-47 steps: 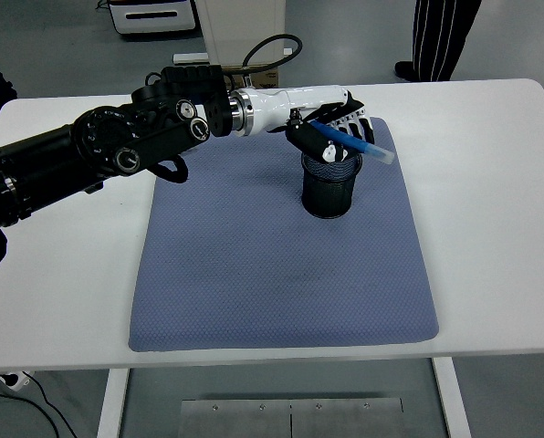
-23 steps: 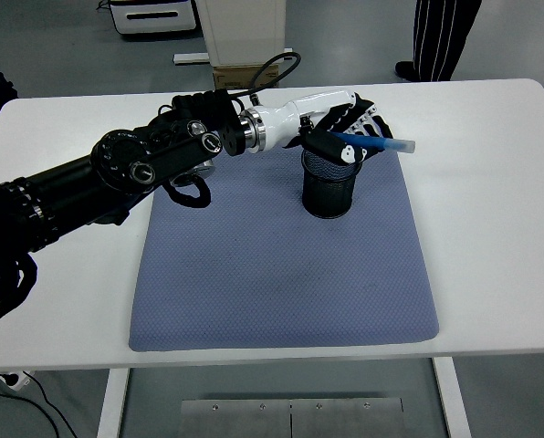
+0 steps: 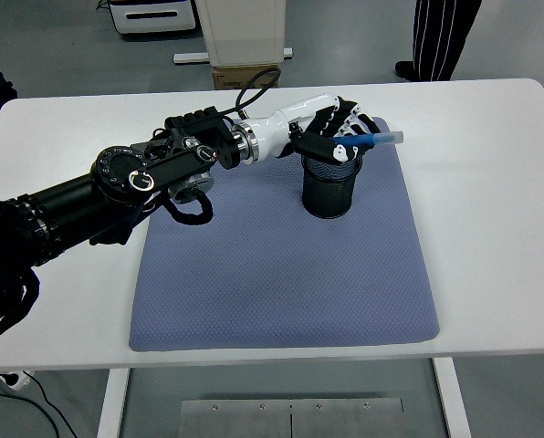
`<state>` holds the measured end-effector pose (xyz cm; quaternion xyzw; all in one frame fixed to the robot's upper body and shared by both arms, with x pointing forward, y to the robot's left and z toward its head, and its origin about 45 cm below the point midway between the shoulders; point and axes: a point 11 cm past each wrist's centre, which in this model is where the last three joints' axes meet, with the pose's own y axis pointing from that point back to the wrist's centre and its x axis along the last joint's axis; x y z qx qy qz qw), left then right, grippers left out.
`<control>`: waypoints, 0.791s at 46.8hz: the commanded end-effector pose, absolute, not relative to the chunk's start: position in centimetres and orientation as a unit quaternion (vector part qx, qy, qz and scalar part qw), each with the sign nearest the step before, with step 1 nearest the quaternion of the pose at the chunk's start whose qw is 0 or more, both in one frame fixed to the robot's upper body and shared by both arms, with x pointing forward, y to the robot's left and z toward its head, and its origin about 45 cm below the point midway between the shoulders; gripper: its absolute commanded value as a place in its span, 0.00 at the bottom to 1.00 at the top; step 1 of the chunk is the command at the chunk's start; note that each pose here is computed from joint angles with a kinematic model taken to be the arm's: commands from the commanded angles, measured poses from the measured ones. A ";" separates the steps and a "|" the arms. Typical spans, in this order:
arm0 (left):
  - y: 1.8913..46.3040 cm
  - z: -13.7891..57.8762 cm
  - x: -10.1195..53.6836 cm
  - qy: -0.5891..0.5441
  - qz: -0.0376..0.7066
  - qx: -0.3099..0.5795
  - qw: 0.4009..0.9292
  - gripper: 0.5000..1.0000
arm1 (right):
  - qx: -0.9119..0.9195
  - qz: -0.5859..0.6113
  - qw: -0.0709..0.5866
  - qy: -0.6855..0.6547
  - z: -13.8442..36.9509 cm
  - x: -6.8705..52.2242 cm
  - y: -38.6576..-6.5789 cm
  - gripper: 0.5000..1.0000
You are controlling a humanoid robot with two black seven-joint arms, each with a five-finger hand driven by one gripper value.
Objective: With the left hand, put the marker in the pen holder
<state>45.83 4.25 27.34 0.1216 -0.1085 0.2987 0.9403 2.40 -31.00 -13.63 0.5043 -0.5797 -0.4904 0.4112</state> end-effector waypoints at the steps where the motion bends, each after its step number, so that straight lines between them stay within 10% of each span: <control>1: 4.1 27.4 45.8 -0.101 0.305 0.115 0.940 0.11 | 0.505 -0.490 0.411 -0.579 -13.6 2.4 -31.0 1.00; 24: 4.3 27.9 46.3 -0.083 0.329 0.091 0.936 0.42 | 0.504 -0.491 0.411 -0.580 -13.6 2.4 -31.0 1.00; 37: 5.0 30.6 47.4 -0.071 0.355 0.044 0.931 1.00 | 0.504 -0.491 0.412 -0.580 -13.6 2.3 -31.0 1.00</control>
